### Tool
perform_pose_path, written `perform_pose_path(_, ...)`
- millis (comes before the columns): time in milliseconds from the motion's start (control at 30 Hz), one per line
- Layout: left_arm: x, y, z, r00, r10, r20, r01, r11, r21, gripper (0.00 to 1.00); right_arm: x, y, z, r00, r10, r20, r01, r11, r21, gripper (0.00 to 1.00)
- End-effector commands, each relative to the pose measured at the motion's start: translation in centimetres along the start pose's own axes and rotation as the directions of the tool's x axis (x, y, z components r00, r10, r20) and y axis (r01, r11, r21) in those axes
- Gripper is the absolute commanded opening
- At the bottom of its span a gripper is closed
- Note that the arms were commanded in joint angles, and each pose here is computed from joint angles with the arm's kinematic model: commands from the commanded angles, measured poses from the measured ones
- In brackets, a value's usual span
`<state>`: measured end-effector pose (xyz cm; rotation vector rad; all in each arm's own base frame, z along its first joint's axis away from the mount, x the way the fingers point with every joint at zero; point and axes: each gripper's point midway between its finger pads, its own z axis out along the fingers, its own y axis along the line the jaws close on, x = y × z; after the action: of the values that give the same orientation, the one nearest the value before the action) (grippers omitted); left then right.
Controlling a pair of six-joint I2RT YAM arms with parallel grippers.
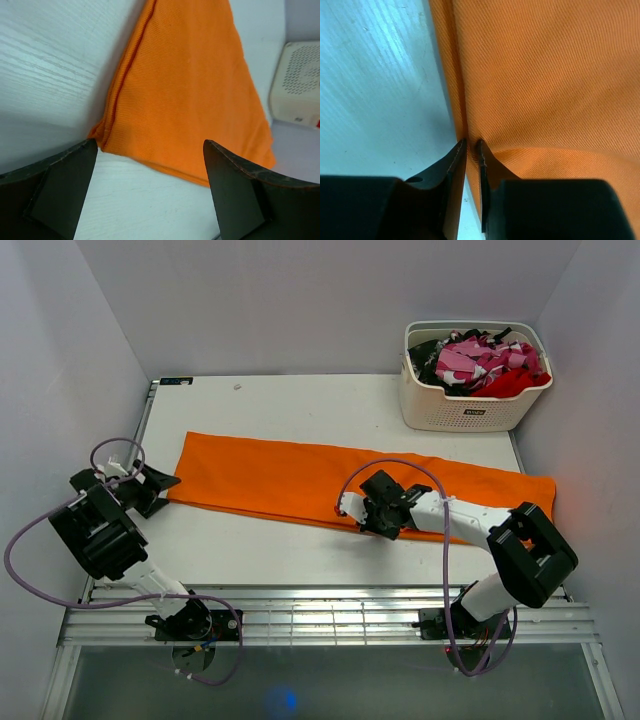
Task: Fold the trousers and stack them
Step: Fold the trousers
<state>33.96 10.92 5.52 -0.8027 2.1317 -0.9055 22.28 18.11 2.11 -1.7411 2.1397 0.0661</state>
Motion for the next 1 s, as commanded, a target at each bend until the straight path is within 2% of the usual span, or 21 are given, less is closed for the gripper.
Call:
perform_pose_path(0,-3.3,-1.2,-2.5,0.963,0.267,0.035,-0.265,0.962,-0.059,0.98,0.0,1.8,-0.6,0.999,0.034,-0.025,-0.037,0.992,-0.117,0.22)
perform_pose_path(33,-4.5,-2.0,-3.3,0.945,0.324,0.032,-0.321,0.944,-0.077,0.98,-0.5,1.8,-0.9,0.999,0.04,-0.014,-0.041,0.992,-0.123,0.33)
perform_pose_path(133,-6.9,-2.7,-4.3,0.88,0.475,0.006,-0.47,0.872,-0.136,0.94,-2.7,0.9,-2.6,0.997,0.053,0.056,-0.046,0.992,-0.118,0.51)
perform_pose_path(200,-7.8,-1.2,-4.0,0.847,0.529,-0.052,-0.527,0.825,-0.205,0.91,-4.4,0.1,-3.9,0.993,0.069,0.099,-0.058,0.993,-0.105,0.56)
perform_pose_path(233,-7.4,-0.8,-3.8,0.846,0.526,-0.085,-0.532,0.822,-0.204,0.89,-4.8,-0.3,-4.3,0.991,0.08,0.108,-0.069,0.993,-0.1,0.58)
perform_pose_path(400,-6.0,0.5,-0.4,0.811,0.548,-0.203,-0.581,0.793,-0.183,0.74,-3.8,-2.3,-5.6,0.979,0.182,0.09,-0.173,0.98,-0.097,0.56)
perform_pose_path(567,-2.7,0.0,3.7,0.789,0.546,-0.282,-0.597,0.789,-0.145,0.71,0.9,-4.7,-6.2,0.952,0.306,0.027,-0.305,0.951,-0.046,0.55)
perform_pose_path(700,-0.1,1.8,5.5,0.768,0.529,-0.362,-0.619,0.758,-0.205,0.68,4.7,-6.5,-7.2,0.921,0.389,-0.005,-0.389,0.921,-0.003,0.54)
perform_pose_path(833,0.7,4.6,5.4,0.76,0.501,-0.415,-0.638,0.696,-0.328,0.53,8.8,-8.6,-9.0,0.885,0.465,-0.024,-0.463,0.884,0.069,0.57)
perform_pose_path(900,0.5,6.7,4.5,0.744,0.484,-0.46,-0.66,0.639,-0.395,0.45,10.6,-9.3,-10.1,0.866,0.499,-0.028,-0.495,0.863,0.102,0.58)
perform_pose_path(933,0.4,7.9,3.9,0.749,0.464,-0.473,-0.655,0.626,-0.422,0.39,11.2,-9.4,-10.4,0.859,0.511,-0.034,-0.505,0.856,0.111,0.59)
perform_pose_path(967,0.5,9.2,3.3,0.748,0.442,-0.496,-0.656,0.609,-0.446,0.25,11.8,-9.6,-10.8,0.86,0.508,-0.04,-0.501,0.858,0.116,0.59)
